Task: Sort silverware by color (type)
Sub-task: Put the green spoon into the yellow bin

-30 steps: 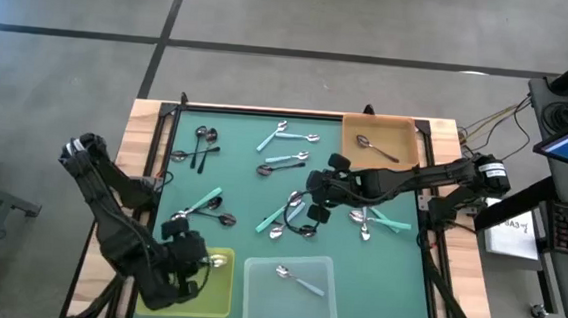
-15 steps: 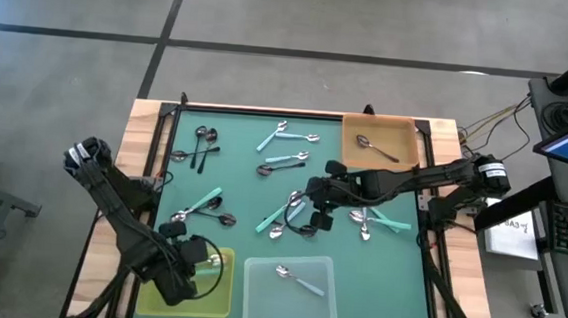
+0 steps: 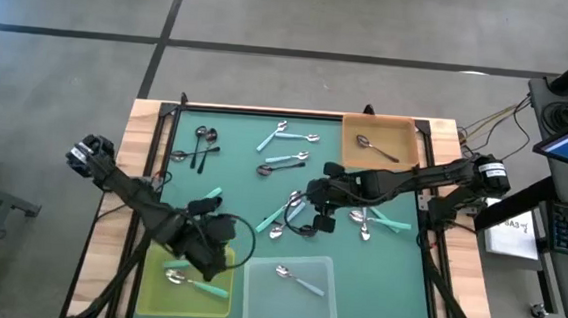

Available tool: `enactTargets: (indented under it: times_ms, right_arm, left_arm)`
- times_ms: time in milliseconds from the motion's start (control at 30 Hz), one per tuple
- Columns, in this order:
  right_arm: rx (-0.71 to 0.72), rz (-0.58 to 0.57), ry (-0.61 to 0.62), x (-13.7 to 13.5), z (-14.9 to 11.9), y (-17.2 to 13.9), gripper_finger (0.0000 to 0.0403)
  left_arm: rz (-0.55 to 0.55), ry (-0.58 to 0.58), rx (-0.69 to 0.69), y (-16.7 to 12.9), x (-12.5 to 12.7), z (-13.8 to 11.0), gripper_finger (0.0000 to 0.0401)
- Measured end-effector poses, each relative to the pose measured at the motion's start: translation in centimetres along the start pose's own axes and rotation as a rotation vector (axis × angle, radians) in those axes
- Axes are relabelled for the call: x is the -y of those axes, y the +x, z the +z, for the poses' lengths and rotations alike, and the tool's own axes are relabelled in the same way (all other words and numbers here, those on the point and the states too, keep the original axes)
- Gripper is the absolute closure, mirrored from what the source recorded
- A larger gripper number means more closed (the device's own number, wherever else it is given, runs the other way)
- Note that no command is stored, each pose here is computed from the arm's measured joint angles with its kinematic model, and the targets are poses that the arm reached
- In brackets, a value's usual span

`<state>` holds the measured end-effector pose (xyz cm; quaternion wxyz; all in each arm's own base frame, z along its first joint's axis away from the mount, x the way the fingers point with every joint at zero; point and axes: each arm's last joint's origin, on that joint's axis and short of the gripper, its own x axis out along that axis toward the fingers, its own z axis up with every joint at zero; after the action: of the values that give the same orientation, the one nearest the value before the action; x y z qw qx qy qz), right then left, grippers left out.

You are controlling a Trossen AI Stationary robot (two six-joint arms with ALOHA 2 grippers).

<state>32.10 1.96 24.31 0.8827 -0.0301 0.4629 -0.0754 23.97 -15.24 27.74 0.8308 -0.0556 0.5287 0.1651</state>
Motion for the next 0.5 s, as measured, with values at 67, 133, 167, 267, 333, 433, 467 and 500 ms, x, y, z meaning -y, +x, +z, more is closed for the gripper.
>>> enactTargets:
  times_ms: [67,133,167,267,333,433,467,500]
  right_arm:
    - [0.054,0.044,-0.051,-0.2,0.2,0.3,0.0315]
    - [0.119,0.108,-0.091,-0.5,0.4,0.7,0.0318]
    - [0.153,0.142,-0.108,-0.6,0.3,0.9,0.0319]
    - [0.227,0.195,-0.151,-1.1,0.2,2.2,0.0318]
    - [0.236,0.193,-0.184,-1.3,0.1,3.5,0.0316]
    - [0.234,0.182,-0.222,-1.4,0.1,5.7,0.0318]
    - [0.225,0.179,-0.225,-1.4,0.2,6.4,0.0319]
    - [0.216,0.176,-0.225,-1.4,0.4,7.1,0.0320]
  left_arm:
    - [0.019,-0.002,0.038,-0.3,-0.2,0.1,0.0271]
    - [0.017,-0.008,0.068,-0.8,-0.4,0.3,0.0271]
    - [0.018,-0.011,0.086,-1.1,-0.5,0.2,0.0271]
    - [0.029,-0.026,0.144,-1.9,-0.7,0.1,0.0271]
    - [0.030,-0.030,0.164,-2.3,-1.0,0.1,0.0271]
    - [0.021,-0.029,0.179,-2.8,-1.3,0.1,0.0271]
    - [0.021,-0.024,0.188,-3.0,-1.5,0.1,0.0271]
    - [0.025,-0.018,0.196,-3.1,-1.5,0.1,0.0271]
